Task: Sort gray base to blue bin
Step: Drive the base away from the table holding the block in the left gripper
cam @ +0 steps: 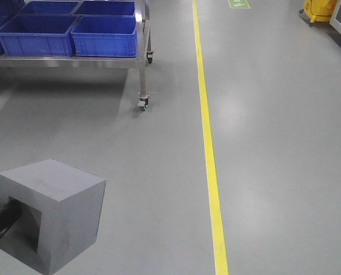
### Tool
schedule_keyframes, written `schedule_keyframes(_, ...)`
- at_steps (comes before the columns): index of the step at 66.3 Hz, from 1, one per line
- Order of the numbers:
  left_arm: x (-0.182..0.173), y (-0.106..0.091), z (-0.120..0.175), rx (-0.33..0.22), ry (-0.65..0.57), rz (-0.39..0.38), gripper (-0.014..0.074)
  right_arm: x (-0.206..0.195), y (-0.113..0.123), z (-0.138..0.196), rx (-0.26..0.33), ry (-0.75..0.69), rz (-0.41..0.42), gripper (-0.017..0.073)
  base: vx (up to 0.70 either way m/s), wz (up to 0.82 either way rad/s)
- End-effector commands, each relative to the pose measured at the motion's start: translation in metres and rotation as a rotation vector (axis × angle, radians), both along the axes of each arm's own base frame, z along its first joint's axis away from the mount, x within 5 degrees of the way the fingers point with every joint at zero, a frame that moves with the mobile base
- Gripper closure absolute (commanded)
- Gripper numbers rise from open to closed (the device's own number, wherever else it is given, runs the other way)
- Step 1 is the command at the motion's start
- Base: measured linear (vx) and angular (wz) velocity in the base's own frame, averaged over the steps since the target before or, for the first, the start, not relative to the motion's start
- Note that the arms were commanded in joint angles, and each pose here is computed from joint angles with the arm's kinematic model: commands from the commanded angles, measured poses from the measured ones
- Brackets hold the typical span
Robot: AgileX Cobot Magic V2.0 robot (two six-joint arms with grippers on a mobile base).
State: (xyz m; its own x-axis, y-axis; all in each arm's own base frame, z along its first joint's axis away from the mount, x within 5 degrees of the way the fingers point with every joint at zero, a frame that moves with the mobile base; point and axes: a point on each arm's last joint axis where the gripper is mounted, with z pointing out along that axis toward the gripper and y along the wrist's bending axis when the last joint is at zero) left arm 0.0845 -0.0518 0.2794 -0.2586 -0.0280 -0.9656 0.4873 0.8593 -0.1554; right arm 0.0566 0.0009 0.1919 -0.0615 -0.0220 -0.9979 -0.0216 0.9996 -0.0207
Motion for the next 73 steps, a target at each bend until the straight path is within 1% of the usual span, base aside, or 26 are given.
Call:
schedule_keyframes(1,0.0002,-0.0013,0.0207,-0.081,-0.113,-0.009,0.0599,-0.0001,0.0002,0.0022,-0.011,-0.070,0.001,0.0568,0.40,0.04)
schedule_keyframes(34,0.0002,-0.0013,0.0207,-0.081,-0.113,-0.009,0.0599,-0.0001,0.0002,0.0022,-0.011,-0.070,0.001,0.0568,0.40,0.01)
schedule_keyframes(73,0.0002,-0.0013,0.0207,-0.081,-0.113,-0.009,0.0599,-0.0001,0.0002,0.0022,-0.011,-0.070,0.001,0.0568,0.39,-0.06)
